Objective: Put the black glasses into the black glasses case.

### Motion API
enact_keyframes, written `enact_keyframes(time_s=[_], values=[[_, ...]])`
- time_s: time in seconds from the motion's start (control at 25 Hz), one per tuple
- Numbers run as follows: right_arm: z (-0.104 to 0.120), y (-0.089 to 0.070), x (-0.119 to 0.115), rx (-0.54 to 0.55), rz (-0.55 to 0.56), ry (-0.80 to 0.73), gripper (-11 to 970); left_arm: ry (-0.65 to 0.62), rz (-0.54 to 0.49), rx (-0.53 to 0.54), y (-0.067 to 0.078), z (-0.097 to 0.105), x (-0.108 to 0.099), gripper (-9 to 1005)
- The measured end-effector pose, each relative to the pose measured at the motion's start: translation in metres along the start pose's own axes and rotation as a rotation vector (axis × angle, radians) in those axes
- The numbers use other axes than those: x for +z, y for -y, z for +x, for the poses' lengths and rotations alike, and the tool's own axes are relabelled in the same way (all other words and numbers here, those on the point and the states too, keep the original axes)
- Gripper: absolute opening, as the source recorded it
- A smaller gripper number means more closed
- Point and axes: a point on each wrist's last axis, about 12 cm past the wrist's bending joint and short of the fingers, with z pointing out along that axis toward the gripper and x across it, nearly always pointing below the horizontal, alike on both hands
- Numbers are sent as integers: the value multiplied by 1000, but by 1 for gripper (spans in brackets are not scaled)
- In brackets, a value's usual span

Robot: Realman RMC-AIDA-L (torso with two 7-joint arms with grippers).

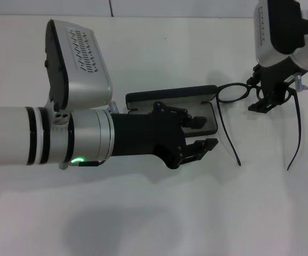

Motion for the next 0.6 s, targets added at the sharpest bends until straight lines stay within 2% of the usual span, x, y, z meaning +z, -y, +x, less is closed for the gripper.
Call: enact_keyframes(time_s=[0.28,0.6], values=[[2,-3,3,13,2,4,548,-1,0,-2,0,1,0,382],[5,-10,-4,65,-32,-6,235,6,3,-16,2,3,-1,375]])
